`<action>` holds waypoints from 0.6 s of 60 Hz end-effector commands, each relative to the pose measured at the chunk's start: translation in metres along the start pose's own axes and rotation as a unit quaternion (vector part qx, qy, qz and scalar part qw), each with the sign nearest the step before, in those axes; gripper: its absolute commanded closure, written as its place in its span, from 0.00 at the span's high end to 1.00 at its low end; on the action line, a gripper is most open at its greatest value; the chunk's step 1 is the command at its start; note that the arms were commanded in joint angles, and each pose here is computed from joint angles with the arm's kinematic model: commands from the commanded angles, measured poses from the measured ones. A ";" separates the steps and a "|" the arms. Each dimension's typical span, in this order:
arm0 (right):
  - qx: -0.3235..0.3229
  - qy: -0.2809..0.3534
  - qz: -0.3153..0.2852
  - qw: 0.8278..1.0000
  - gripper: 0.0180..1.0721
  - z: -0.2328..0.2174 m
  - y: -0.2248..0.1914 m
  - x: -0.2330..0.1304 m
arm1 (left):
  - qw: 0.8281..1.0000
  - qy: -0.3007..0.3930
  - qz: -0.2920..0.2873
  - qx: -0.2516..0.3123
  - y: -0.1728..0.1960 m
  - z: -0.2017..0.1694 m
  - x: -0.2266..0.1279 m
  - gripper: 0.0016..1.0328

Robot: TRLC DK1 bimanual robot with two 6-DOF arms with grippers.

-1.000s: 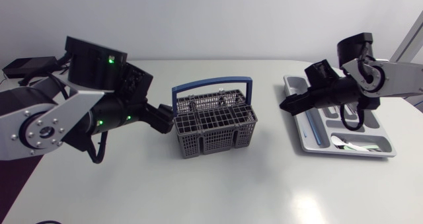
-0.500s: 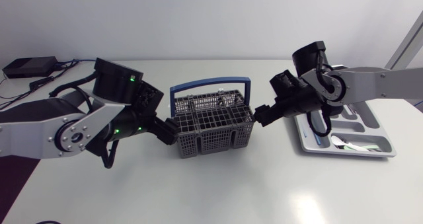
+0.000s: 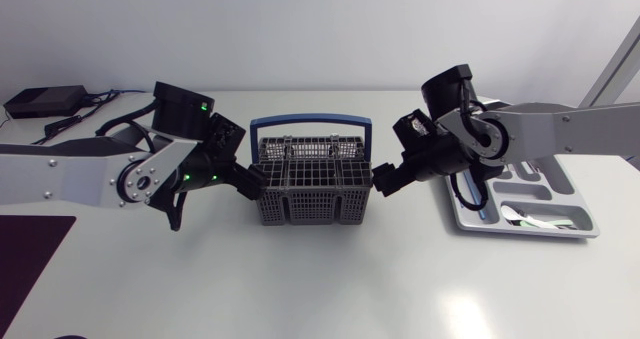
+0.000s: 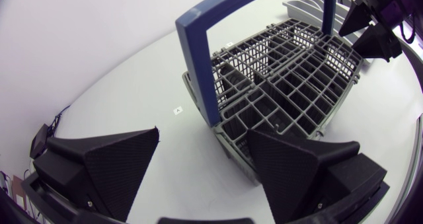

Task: Unload the cutlery basket into the drawer organizer.

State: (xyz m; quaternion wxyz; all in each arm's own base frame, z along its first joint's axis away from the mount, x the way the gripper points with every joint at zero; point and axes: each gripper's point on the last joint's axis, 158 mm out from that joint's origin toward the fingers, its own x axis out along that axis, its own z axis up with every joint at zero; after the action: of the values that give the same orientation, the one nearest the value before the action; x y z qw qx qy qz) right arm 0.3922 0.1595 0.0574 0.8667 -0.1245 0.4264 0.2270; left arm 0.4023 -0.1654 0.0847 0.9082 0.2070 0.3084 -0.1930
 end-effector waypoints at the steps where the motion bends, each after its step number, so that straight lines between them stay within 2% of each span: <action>1: 0.011 0.015 0.008 1.000 0.86 -0.013 0.010 0.001 | 1.000 0.002 -0.016 0.014 -0.006 0.003 0.011 0.95; 36: 0.025 0.003 -0.019 1.000 0.87 0.000 -0.013 -0.003 | 0.999 -0.003 -0.035 0.025 -0.027 0.004 0.003 0.95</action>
State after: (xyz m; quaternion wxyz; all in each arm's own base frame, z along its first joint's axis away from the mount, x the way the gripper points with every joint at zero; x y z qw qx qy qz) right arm 0.3955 0.1496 0.0565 0.8698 -0.1261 0.4288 0.2092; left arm 0.4065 -0.1753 0.0857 0.9059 0.2158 0.3032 -0.2022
